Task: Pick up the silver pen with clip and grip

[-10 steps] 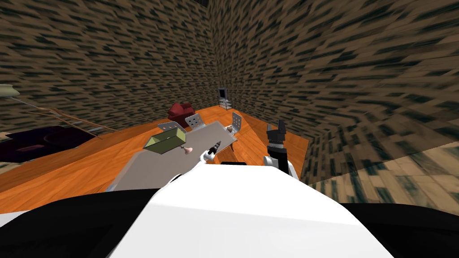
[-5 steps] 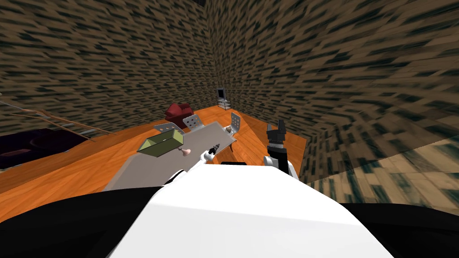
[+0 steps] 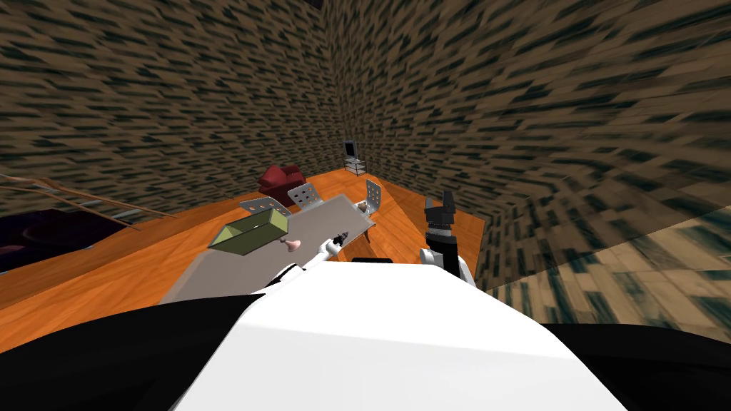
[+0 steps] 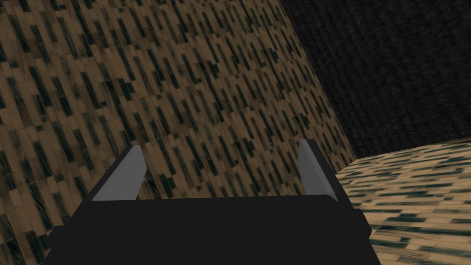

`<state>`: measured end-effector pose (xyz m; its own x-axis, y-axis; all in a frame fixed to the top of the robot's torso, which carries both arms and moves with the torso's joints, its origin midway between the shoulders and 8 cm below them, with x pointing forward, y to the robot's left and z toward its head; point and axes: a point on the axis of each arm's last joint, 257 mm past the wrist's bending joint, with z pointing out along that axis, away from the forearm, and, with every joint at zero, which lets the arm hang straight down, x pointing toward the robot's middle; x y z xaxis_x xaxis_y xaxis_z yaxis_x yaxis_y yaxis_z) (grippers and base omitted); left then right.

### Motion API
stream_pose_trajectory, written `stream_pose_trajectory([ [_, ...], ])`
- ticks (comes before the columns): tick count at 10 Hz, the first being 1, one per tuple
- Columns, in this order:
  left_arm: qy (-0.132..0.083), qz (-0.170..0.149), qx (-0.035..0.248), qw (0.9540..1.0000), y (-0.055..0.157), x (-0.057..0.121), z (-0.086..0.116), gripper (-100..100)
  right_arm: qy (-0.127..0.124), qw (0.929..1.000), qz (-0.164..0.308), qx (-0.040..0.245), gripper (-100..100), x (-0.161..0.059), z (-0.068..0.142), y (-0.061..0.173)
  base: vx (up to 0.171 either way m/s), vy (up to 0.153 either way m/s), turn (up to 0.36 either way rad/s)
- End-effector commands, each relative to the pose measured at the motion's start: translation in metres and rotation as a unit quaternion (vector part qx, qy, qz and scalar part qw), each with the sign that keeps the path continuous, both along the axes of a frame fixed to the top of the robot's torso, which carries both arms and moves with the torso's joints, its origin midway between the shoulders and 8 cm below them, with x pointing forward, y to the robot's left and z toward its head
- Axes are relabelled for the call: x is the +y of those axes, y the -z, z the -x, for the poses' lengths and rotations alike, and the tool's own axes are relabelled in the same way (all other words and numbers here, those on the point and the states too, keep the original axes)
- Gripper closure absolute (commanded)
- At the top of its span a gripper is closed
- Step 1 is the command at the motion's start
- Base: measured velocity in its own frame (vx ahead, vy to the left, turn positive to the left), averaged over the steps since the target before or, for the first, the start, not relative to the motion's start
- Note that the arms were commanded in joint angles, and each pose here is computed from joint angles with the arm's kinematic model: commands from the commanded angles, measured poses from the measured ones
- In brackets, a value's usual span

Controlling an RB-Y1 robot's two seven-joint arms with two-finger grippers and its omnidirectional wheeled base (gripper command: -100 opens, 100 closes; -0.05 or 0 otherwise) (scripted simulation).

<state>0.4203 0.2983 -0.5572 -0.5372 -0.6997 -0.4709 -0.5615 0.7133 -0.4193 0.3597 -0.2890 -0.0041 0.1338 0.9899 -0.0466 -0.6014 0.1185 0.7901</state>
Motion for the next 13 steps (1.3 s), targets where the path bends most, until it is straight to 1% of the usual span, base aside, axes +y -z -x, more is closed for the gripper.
stream_pose_trajectory([
  [1,-0.001,-0.026,0.027,0.9993,0.008,0.012,0.004,-100,0.000,1.0000,0.000,0.000,0,0.000,0.000,0.000,0.044,-0.030,-0.078],
  [3,-0.006,-0.032,0.039,0.9987,0.015,0.020,0.014,-100,0.000,1.0000,0.000,0.000,0,0.000,0.000,0.000,0.027,-0.014,-0.004],
  [4,-0.005,-0.046,0.052,0.9976,0.017,0.025,0.014,-100,0.000,1.0000,0.000,0.000,0,0.000,0.000,0.000,0.020,-0.009,-0.043],
  [5,-0.008,-0.063,0.072,0.9954,0.023,0.035,0.020,-100,0.000,1.0000,0.000,0.000,0,0.000,0.000,0.000,0.037,-0.025,-0.073],
  [6,-0.013,-0.068,0.081,0.9943,0.028,0.042,0.028,-100,0.000,1.0000,0.000,0.000,0,0.000,0.000,0.000,0.037,-0.020,-0.020],
  [8,-0.018,-0.100,0.114,0.9883,0.034,0.062,0.040,-100,0.000,1.0000,0.000,0.000,0,0.000,0.000,0.000,0.043,-0.025,-0.040],
  [9,-0.020,-0.113,0.126,0.9854,0.035,0.070,0.043,-100,0.000,1.0000,0.000,0.000,0,0.000,0.000,0.000,0.047,-0.042,-0.065],
  [10,-0.022,-0.115,0.130,0.9845,0.036,0.073,0.046,-100,0.000,1.0000,0.000,0.000,0,0.000,0.000,0.000,0.039,-0.027,-0.015],
  [13,-0.032,-0.152,0.163,0.9743,0.036,0.100,0.059,-100,0.000,1.0000,0.000,0.000,0,0.000,0.000,0.000,0.036,-0.020,-0.036],
])
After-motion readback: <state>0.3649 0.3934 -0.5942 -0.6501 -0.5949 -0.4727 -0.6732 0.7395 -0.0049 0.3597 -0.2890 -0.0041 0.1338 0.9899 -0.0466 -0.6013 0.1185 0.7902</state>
